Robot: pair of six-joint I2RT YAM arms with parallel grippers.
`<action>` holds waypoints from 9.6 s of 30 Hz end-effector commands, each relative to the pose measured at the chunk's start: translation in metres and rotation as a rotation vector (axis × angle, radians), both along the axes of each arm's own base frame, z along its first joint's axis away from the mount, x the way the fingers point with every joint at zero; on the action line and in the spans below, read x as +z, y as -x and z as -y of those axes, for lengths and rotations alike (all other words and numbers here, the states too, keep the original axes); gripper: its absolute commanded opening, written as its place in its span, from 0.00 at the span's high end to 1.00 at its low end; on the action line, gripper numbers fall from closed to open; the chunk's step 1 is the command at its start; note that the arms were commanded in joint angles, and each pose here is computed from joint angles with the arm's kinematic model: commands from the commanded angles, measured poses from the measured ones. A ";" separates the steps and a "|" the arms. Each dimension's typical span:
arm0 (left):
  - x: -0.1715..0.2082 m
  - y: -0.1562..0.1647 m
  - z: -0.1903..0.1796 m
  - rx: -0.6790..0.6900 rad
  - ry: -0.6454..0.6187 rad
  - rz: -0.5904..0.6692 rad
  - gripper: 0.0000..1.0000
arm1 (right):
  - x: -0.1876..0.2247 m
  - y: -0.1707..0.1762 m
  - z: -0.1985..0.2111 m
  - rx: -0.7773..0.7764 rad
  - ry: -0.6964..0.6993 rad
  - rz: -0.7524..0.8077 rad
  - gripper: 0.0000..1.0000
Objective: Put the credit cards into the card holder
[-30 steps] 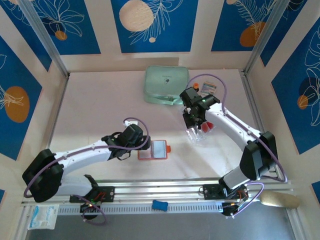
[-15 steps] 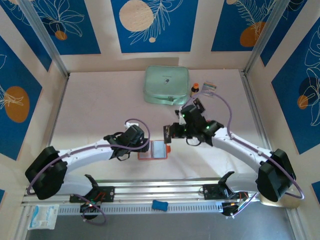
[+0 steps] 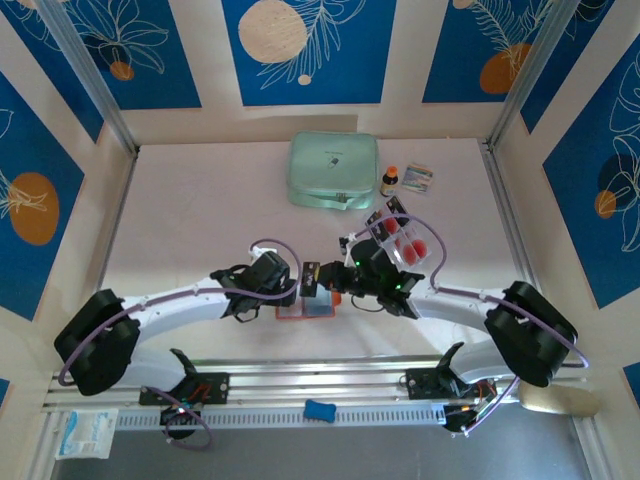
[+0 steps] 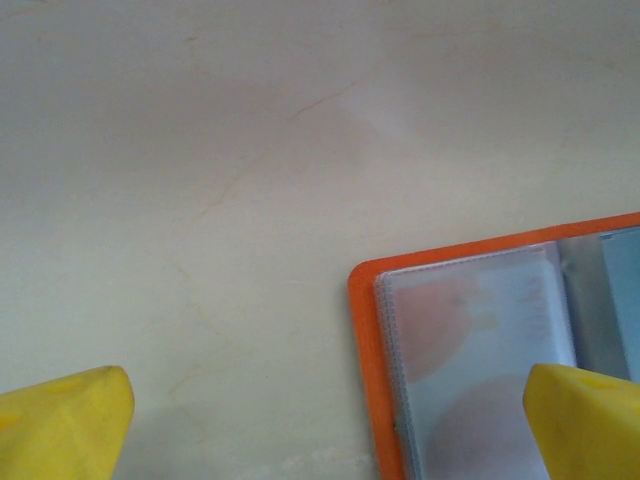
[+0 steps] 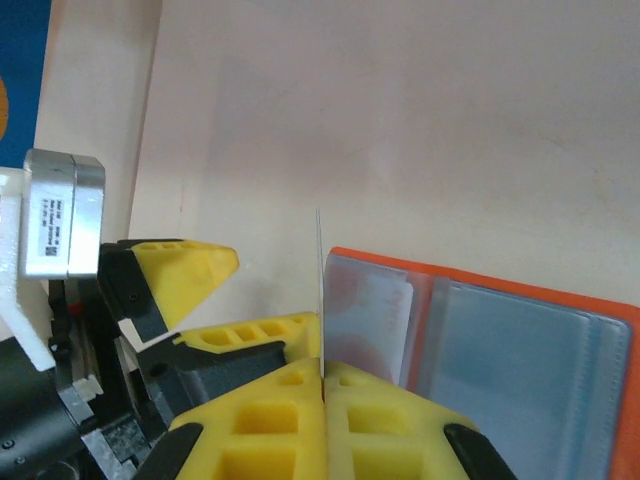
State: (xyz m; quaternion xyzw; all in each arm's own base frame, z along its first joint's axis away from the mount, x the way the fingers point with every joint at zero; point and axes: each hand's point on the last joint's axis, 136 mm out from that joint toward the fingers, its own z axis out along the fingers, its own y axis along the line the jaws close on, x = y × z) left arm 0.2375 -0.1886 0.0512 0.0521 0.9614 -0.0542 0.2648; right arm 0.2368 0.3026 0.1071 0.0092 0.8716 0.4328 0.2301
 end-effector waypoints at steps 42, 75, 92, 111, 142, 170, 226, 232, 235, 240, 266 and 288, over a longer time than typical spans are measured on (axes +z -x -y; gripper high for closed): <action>-0.035 0.015 -0.026 0.030 -0.111 -0.077 0.00 | -0.065 0.004 0.004 -0.064 0.043 -0.082 1.00; -0.036 0.015 -0.027 0.028 -0.112 -0.072 0.00 | -0.085 0.031 -0.006 0.029 0.100 -0.207 1.00; -0.036 0.015 -0.026 0.030 -0.104 -0.070 0.00 | -0.101 0.035 -0.018 0.094 0.138 -0.313 1.00; -0.009 0.012 -0.045 0.132 -0.019 -0.032 0.00 | -0.056 0.027 -0.008 0.217 0.313 -0.260 0.52; -0.044 0.019 -0.058 0.149 -0.089 -0.133 0.00 | -0.085 0.021 -0.067 0.341 0.388 -0.303 0.98; -0.033 0.017 -0.070 0.188 -0.127 -0.110 0.00 | -0.083 0.023 -0.046 0.282 0.447 -0.292 0.98; 0.054 -0.017 0.010 0.089 0.307 0.017 0.00 | -0.045 -0.002 0.012 0.170 0.411 -0.233 0.96; 0.031 -0.012 0.020 0.077 0.273 -0.032 0.00 | -0.055 -0.006 0.005 0.194 0.417 -0.246 0.96; 0.020 -0.009 0.021 0.076 0.250 -0.051 0.00 | -0.058 -0.007 0.001 0.203 0.418 -0.251 0.97; 0.005 -0.003 0.018 0.077 0.206 -0.067 0.00 | -0.062 -0.009 -0.004 0.215 0.420 -0.259 0.98; -0.017 0.007 0.027 0.053 0.117 -0.091 0.00 | -0.093 -0.004 -0.019 0.260 0.401 -0.335 0.99; -0.034 0.016 0.019 0.060 0.068 -0.111 0.00 | -0.086 -0.003 -0.026 0.252 0.352 -0.343 0.99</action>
